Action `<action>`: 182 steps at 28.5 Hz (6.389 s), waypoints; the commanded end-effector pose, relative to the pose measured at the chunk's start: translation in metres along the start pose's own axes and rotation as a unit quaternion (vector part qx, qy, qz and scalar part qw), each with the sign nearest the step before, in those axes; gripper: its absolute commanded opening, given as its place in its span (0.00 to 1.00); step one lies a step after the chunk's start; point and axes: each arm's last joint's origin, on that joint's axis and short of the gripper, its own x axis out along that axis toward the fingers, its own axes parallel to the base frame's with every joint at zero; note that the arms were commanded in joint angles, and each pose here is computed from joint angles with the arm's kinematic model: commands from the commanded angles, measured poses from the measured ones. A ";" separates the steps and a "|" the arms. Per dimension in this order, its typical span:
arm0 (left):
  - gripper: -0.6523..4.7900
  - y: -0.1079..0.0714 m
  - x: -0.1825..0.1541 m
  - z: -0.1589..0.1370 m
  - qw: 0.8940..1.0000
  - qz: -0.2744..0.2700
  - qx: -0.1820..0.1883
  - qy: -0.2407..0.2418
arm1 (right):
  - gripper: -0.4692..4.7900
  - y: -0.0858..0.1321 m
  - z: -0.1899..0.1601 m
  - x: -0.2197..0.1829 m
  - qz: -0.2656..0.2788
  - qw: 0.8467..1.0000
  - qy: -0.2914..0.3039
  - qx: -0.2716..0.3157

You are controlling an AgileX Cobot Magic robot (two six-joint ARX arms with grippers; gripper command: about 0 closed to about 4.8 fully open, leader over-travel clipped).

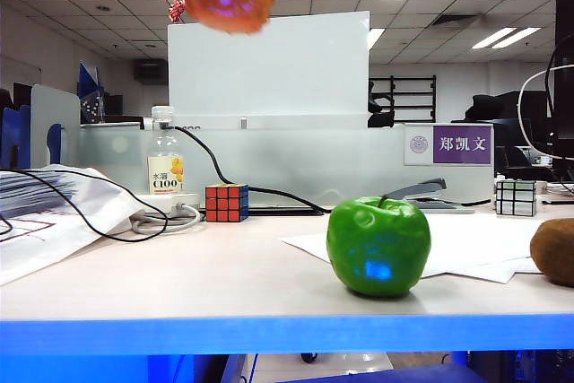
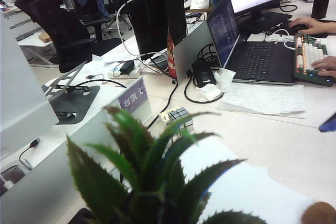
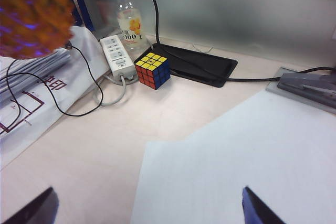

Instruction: Arrange all the fruits from large to small from left to right in a row.

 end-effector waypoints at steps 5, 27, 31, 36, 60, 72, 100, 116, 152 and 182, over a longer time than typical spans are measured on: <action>0.11 -0.041 -0.074 0.052 0.997 0.058 0.041 -0.038 | 1.00 0.011 0.006 -0.031 -0.003 0.999 -0.039 -0.013; 0.11 -0.190 -0.268 0.048 0.968 0.237 0.054 -0.053 | 1.00 0.017 0.006 -0.047 -0.011 0.998 -0.060 -0.018; 0.11 -0.198 -0.266 0.017 0.967 0.249 0.030 -0.035 | 1.00 0.017 0.006 -0.047 -0.011 0.998 -0.057 -0.016; 0.11 -0.191 -0.238 -0.029 0.971 0.239 -0.005 -0.026 | 1.00 0.017 0.003 -0.047 -0.011 0.999 -0.044 -0.012; 0.11 -0.136 -0.091 -0.208 0.979 0.144 -0.118 -0.085 | 1.00 0.017 -0.001 -0.047 -0.013 1.000 -0.022 0.000; 0.11 -0.124 -0.062 -0.235 0.981 0.122 -0.143 -0.055 | 1.00 0.016 -0.001 -0.047 -0.022 0.999 -0.027 0.001; 0.71 -0.123 -0.053 -0.244 0.984 0.094 -0.146 -0.043 | 1.00 0.016 0.000 -0.047 -0.022 0.999 -0.029 0.000; 0.93 -0.120 -0.057 -0.225 0.978 0.102 -0.124 -0.134 | 1.00 0.016 0.000 -0.047 -0.022 0.999 -0.029 0.000; 0.11 -0.216 -0.242 -0.114 0.924 0.337 -0.069 -0.165 | 0.08 0.056 -0.013 -0.146 0.020 0.981 -0.187 -0.047; 0.11 -0.210 -0.192 -0.207 0.946 0.257 -0.195 -0.045 | 0.08 0.015 -0.170 -0.049 -0.019 0.995 -0.085 0.038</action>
